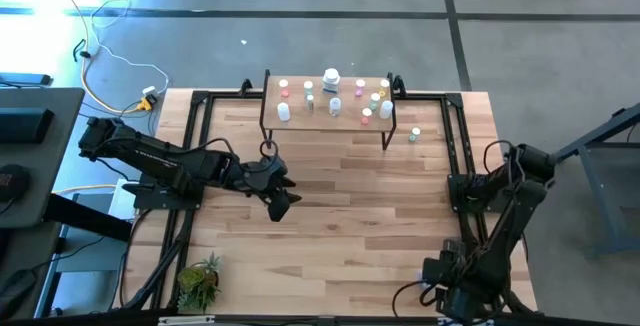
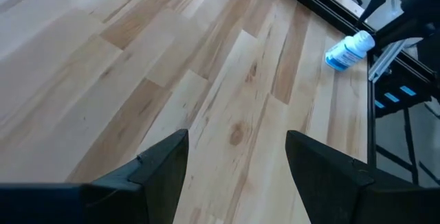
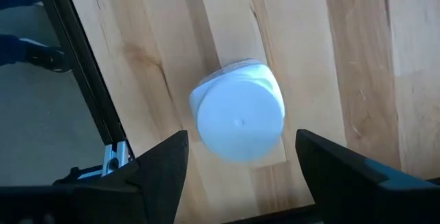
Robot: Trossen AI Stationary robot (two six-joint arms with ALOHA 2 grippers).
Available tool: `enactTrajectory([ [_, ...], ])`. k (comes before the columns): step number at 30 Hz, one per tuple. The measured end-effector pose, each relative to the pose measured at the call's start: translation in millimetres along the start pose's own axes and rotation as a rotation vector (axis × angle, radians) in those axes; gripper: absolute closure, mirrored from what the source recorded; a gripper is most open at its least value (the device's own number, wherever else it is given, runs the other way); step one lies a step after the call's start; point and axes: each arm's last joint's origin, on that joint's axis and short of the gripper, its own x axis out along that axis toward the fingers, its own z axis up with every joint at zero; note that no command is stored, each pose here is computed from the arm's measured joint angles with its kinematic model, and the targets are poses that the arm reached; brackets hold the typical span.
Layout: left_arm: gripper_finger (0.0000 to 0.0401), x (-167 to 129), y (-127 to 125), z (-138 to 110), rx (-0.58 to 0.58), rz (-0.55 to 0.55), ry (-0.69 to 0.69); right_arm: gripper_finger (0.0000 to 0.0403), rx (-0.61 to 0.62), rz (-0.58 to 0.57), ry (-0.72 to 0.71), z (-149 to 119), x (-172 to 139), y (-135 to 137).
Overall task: Pick and place medicine bottles onto shelf by color
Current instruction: Put the white pill bottle on the shelf
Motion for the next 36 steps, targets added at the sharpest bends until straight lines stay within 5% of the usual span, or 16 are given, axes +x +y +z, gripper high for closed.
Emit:
enactTrajectory([
  [11,0.0167,0.0,0.4,0.3,-0.003,0.011,-0.008,0.0151,0.061,-0.021,-0.024,6.9,10.1,3.3],
  [23,0.0167,0.0,0.4,0.2,0.012,0.011,-0.008,0.0243,0.09,0.007,0.04,20.8,12.2,1.6],
  [36,0.0167,0.7,2.1,1.5,0.084,-0.03,0.026,0.0241,0.12,0.082,0.133,59.6,13.2,-9.8],
])
